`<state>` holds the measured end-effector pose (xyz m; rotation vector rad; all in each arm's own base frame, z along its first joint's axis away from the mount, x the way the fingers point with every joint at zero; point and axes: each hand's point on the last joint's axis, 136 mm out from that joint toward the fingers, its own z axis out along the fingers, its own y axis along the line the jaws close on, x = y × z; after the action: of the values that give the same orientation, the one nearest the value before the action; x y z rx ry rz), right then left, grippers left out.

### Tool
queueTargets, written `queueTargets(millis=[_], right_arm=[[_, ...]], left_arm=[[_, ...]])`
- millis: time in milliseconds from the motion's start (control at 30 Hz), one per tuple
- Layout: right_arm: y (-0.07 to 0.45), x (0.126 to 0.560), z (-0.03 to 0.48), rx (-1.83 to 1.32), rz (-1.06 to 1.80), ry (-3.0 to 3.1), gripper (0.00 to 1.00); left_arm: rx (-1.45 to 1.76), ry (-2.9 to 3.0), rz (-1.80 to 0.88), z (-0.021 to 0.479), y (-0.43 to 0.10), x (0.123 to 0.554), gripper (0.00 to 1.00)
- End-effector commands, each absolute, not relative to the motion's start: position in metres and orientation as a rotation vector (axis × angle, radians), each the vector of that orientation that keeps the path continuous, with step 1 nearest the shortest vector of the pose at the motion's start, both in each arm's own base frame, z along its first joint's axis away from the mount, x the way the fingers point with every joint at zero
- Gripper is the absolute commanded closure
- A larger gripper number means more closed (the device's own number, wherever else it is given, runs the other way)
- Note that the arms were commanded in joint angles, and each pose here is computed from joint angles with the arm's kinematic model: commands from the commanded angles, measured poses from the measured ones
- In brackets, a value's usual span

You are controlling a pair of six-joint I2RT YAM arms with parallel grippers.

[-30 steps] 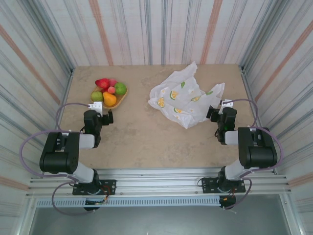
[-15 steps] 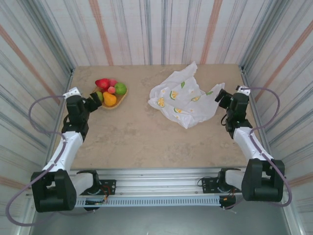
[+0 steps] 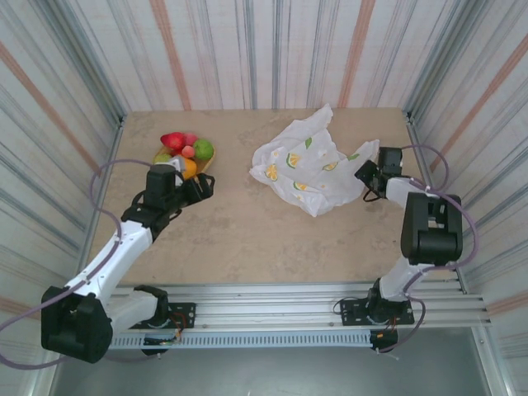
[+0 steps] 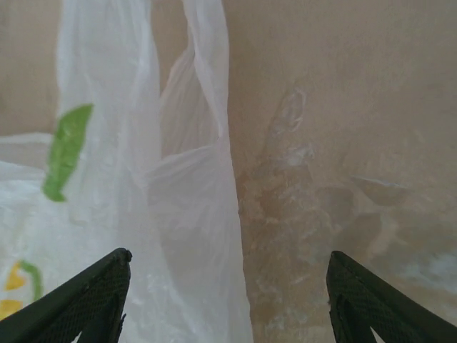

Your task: Place the fruits into the plastic bag

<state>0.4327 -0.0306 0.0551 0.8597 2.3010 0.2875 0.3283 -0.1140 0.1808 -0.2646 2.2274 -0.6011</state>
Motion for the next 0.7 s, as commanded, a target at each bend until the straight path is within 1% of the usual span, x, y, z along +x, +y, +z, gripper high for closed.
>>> queueTargets(millis=[0, 67, 133, 200, 267, 333, 433, 533, 667], right_arm=[[-0.011, 0.453, 0.056, 0.801, 0.433, 2.314, 0.41], [-0.003, 0.461, 0.054, 0.743, 0.478, 2.344, 0.54], [0.0, 0.466, 0.057, 0.705, 0.508, 2.361, 0.7], [-0.002, 0.468, 0.072, 0.65, 0.513, 2.338, 0.85], [0.0, 0.469, 0.1, 0.545, 0.526, 2.293, 0.93], [0.009, 0.467, 0.136, 0.382, 0.567, 2.246, 0.97], [0.035, 0.455, 0.199, 0.081, 0.658, 2.166, 0.98], [0.063, 0.433, 0.259, -0.159, 0.783, 2.04, 1.0], [0.098, 0.395, 0.337, -0.408, 0.922, 1.821, 1.0]], left_arm=[[-0.256, 2.234, -0.652, 0.192, -0.121, 0.32, 0.01], [-0.239, 2.244, -0.644, 0.194, -0.121, 0.317, 0.01], [-0.229, 2.252, -0.633, 0.197, -0.12, 0.315, 0.01], [-0.221, 2.254, -0.633, 0.203, -0.12, 0.311, 0.01], [-0.21, 2.247, -0.643, 0.211, -0.121, 0.307, 0.01], [-0.203, 2.231, -0.65, 0.221, -0.12, 0.302, 0.01], [-0.157, 2.191, -0.606, 0.242, -0.114, 0.298, 0.01], [-0.122, 2.127, -0.505, 0.274, -0.1, 0.296, 0.01], [0.057, 2.009, -0.532, 0.324, -0.112, 0.293, 0.04]])
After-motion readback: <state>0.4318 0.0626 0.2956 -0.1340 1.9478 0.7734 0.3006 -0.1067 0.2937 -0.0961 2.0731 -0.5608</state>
